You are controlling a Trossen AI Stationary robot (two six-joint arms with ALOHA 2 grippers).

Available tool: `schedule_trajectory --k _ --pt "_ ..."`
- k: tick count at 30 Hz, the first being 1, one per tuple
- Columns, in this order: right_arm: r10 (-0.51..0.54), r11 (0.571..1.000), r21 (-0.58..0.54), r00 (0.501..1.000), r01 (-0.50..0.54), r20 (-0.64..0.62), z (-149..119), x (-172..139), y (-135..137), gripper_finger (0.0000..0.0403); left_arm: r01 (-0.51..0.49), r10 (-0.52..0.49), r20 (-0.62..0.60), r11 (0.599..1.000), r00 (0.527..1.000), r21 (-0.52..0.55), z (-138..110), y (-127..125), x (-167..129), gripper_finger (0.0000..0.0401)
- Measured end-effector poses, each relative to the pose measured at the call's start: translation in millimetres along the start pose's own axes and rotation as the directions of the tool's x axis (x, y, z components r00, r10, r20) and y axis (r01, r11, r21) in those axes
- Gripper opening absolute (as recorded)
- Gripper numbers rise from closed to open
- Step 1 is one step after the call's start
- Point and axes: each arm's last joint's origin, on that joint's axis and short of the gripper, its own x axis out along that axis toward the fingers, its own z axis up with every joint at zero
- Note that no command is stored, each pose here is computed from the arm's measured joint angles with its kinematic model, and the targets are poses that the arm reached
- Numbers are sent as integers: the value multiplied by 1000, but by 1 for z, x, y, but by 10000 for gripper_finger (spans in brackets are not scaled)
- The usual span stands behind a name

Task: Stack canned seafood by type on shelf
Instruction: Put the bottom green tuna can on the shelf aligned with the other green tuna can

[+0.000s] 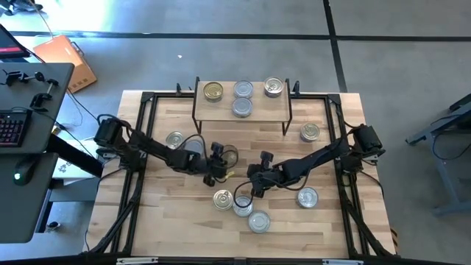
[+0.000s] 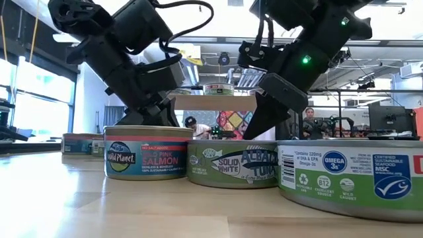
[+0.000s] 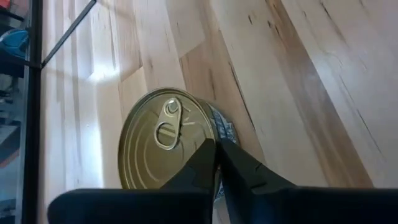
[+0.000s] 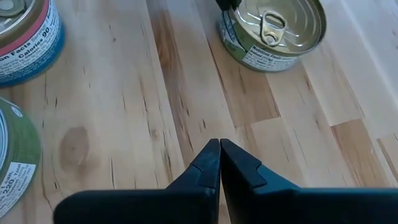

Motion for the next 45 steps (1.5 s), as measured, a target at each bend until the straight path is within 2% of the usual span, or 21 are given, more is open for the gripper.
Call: schedule_trajectory --k 10,24,31,35,38,42,45 --pt "-2 1000 -3 1000 2 -5 -1 0 0 4 -19 17 24 999 1000 49 6 -8 -15 0" --pt "-1 1000 -15 1000 1 -1 0 0 0 4 -91 89 78 995 993 31 15 1 -43 0" --pt "-1 1000 -14 1000 1 2 0 0 0 4 -145 142 120 989 983 18 20 7 -74 0" --pt "0 1000 -16 1000 0 5 1 0 0 4 -245 255 165 966 953 -81 22 23 -102 0" --pt "1 1000 -18 1000 -1 8 1 0 0 4 -283 301 168 951 939 -127 16 43 -116 0" --pt "1 1000 -18 1000 -1 8 1 0 0 4 -330 353 133 929 926 -169 0 77 -122 0" --pt "2 1000 -17 1000 -1 9 1 0 0 4 -303 331 132 933 934 -192 -15 102 -118 0"
